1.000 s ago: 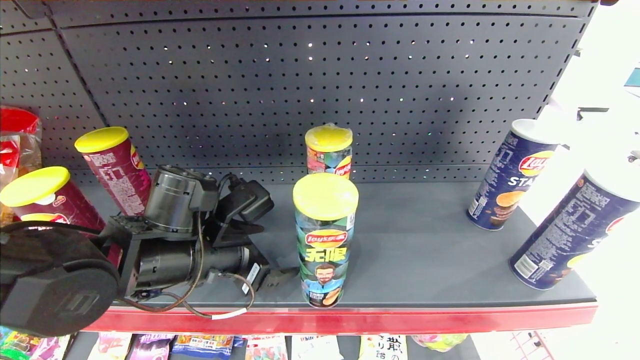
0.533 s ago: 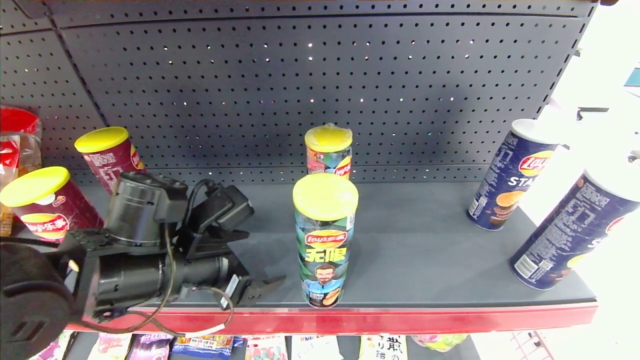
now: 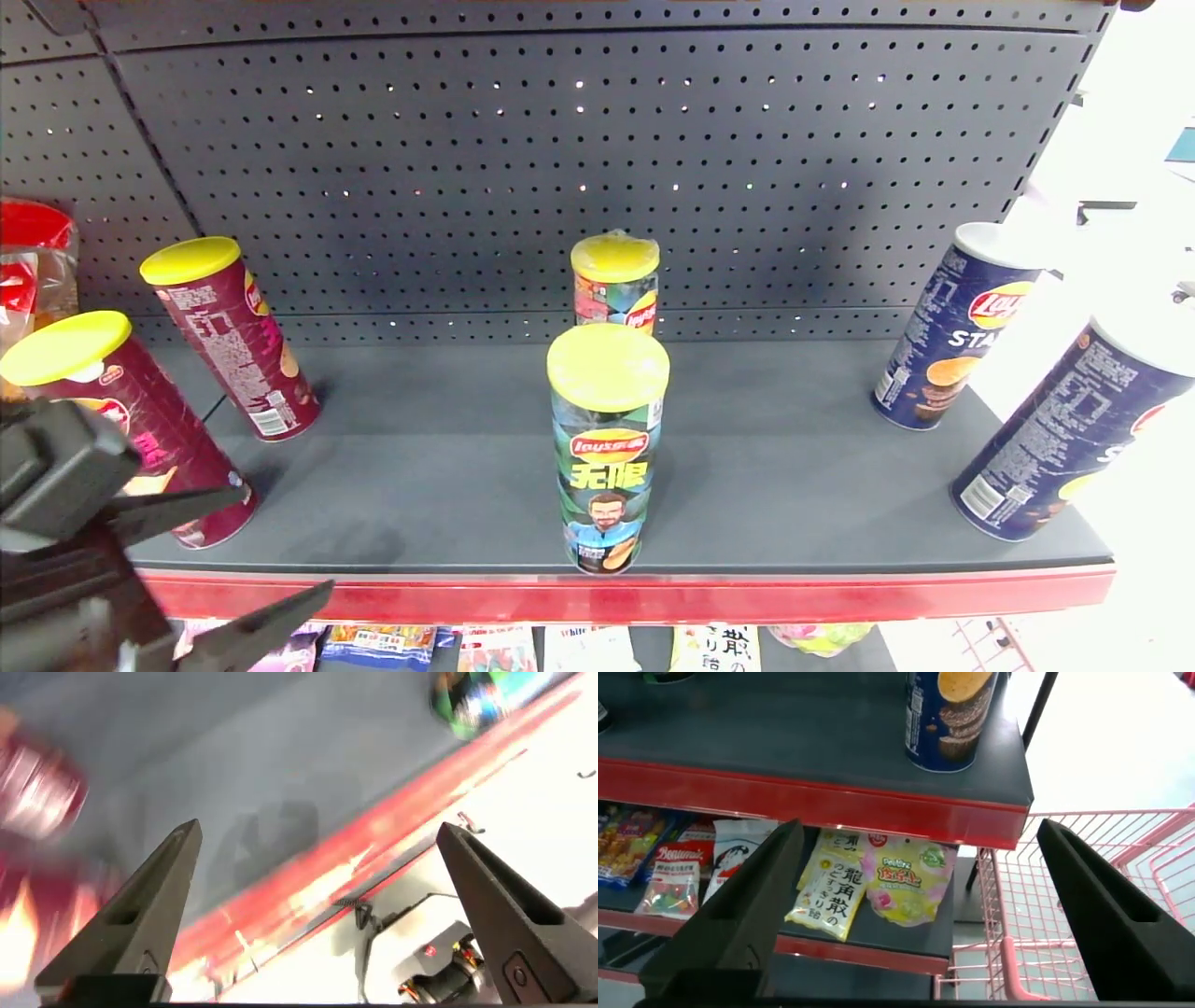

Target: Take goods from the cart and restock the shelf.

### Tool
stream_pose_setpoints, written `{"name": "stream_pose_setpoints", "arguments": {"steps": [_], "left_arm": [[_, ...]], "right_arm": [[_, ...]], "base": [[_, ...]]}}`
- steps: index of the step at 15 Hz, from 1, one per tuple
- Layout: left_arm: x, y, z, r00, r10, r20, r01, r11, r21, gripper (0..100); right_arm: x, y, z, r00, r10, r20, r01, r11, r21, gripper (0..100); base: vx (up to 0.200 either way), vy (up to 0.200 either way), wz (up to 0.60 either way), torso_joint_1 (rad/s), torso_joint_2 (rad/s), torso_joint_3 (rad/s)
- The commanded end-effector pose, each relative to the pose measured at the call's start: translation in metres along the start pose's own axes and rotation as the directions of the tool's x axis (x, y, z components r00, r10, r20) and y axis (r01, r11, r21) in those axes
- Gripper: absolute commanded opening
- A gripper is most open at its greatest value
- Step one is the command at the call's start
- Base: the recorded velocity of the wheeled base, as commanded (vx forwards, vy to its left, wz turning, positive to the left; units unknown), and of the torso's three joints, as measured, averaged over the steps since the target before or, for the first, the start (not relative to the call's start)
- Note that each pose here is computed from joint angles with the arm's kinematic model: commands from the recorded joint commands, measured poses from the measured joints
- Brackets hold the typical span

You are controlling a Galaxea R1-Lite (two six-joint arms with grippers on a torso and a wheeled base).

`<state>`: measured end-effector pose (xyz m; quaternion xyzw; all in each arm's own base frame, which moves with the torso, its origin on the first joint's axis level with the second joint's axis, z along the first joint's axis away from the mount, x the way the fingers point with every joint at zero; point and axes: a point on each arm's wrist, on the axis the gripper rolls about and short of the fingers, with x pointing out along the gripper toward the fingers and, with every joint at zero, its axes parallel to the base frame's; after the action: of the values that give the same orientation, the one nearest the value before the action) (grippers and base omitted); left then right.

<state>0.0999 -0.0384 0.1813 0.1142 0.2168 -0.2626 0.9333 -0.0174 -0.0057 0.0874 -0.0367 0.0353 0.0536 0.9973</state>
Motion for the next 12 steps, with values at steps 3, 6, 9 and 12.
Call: {"name": "stream_pose_setpoints", "arguments": {"steps": [3,6,9,12], "left_arm": [[-0.091,-0.041,-0.126,0.95,0.312,0.008,-0.307,0.939,-0.159,100],[-0.094,-0.045,-0.136,0.918,0.394,0.033,-0.369,0.884,-0.287,100],[-0.095,-0.047,-0.136,0.863,0.505,0.012,-0.469,0.81,-0.354,100],[-0.088,-0.041,-0.122,0.828,0.506,0.24,-0.404,0.837,-0.368,100]], "right_arm": [[-0.002,0.001,0.009,0.992,-0.116,-0.058,0.116,0.993,0.001,100],[-0.002,0.003,0.003,0.98,-0.17,-0.099,0.17,0.985,-0.008,100],[-0.005,0.005,0.001,0.962,-0.263,-0.072,0.264,0.965,0.002,100],[-0.002,0.006,-0.003,0.984,-0.174,-0.022,0.175,0.985,-0.001,100]], "base": [[0.0,0.0,0.0,0.0,0.0,0.0],[0.0,0.0,0.0,0.0,0.0,0.0],[0.0,0.0,0.0,0.0,0.0,0.0],[0.0,0.0,0.0,0.0,0.0,0.0]]}}
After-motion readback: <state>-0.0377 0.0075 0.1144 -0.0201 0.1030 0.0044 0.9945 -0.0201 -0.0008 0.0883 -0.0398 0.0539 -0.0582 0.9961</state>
